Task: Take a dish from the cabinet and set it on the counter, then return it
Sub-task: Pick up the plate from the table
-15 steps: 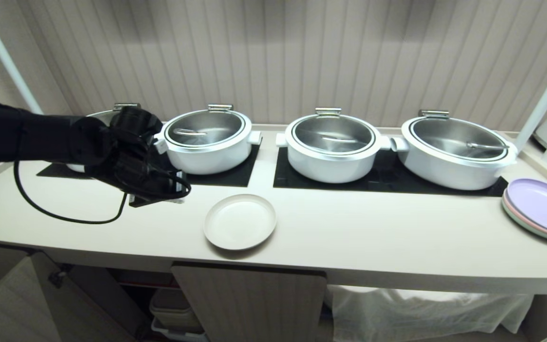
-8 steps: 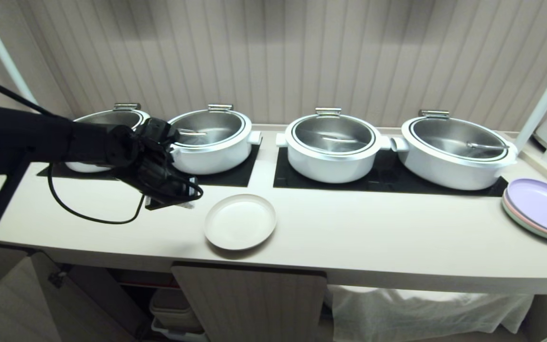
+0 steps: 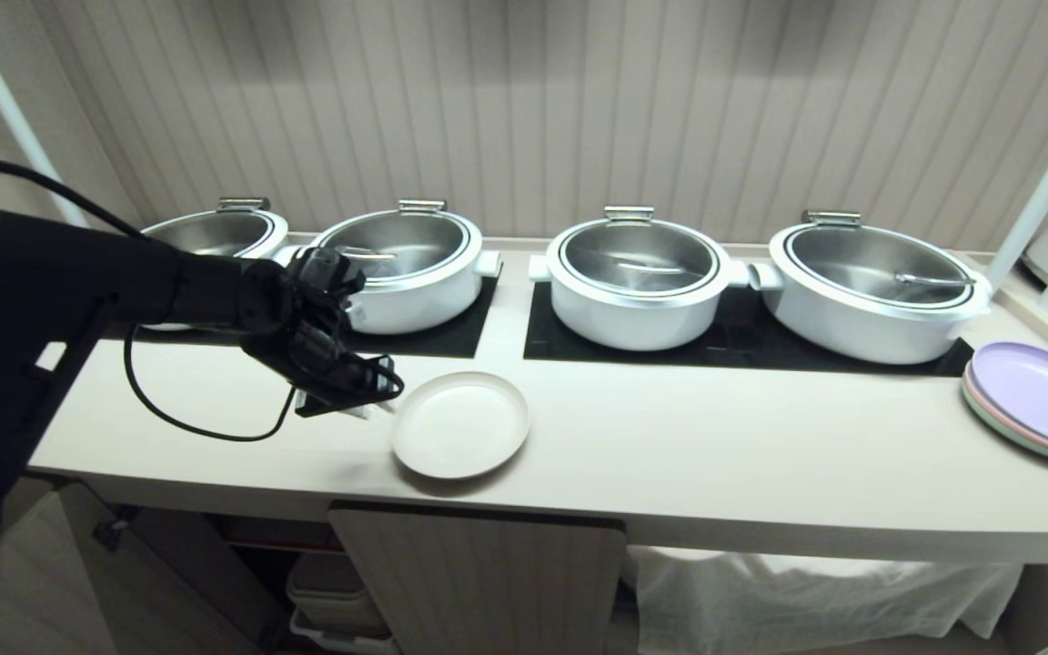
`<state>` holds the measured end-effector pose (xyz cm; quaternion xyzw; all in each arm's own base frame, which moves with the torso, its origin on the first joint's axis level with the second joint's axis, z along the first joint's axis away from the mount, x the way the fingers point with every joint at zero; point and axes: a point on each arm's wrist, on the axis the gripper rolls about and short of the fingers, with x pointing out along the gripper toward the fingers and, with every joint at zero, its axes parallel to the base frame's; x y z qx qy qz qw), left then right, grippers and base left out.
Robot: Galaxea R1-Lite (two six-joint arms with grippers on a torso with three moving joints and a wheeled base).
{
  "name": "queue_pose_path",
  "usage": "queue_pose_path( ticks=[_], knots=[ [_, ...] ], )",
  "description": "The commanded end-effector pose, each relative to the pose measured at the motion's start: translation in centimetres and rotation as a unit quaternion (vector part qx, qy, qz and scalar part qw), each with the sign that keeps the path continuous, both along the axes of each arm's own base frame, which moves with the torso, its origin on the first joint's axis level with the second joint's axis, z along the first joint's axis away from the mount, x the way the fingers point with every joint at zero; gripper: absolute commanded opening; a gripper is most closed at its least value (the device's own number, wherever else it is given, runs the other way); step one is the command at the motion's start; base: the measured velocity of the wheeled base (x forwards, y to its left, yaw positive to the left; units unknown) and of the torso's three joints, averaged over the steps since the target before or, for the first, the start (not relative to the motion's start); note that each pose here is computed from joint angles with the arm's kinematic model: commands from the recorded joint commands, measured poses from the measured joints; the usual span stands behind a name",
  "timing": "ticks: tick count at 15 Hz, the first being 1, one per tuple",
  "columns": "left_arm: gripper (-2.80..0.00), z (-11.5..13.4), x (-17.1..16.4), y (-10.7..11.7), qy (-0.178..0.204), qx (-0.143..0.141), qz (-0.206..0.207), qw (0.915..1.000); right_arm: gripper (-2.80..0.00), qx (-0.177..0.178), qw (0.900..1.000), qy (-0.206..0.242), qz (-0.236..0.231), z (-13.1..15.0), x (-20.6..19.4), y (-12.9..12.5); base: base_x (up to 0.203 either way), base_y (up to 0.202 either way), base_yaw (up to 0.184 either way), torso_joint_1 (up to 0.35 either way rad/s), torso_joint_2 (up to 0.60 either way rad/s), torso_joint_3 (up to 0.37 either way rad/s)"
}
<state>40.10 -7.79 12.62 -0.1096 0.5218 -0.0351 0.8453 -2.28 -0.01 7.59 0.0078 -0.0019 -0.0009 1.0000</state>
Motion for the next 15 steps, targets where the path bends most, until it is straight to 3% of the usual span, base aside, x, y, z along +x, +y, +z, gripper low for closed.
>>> queue_pose_path(
  ticks=[1, 6, 15],
  knots=[
    [0.0, -0.3, 0.0, -0.3, 0.005, 0.0, -0.002, 1.0, -2.8, 0.0, 1.0, 0.0, 0.0, 0.0, 0.0, 0.0, 0.0, 0.0, 0.0, 0.0, 0.0, 0.0],
    [0.0, -0.5, 0.0, -0.3, 0.009, 0.003, -0.003, 1.0, -2.8, 0.0, 1.0, 0.0, 0.0, 0.0, 0.0, 0.0, 0.0, 0.0, 0.0, 0.0, 0.0, 0.0],
    [0.0, -3.3, 1.5, -0.3, 0.033, 0.028, -0.018, 0.9989, -2.8, 0.0, 1.0, 0.0, 0.0, 0.0, 0.0, 0.0, 0.0, 0.0, 0.0, 0.0, 0.0, 0.0]
  ],
)
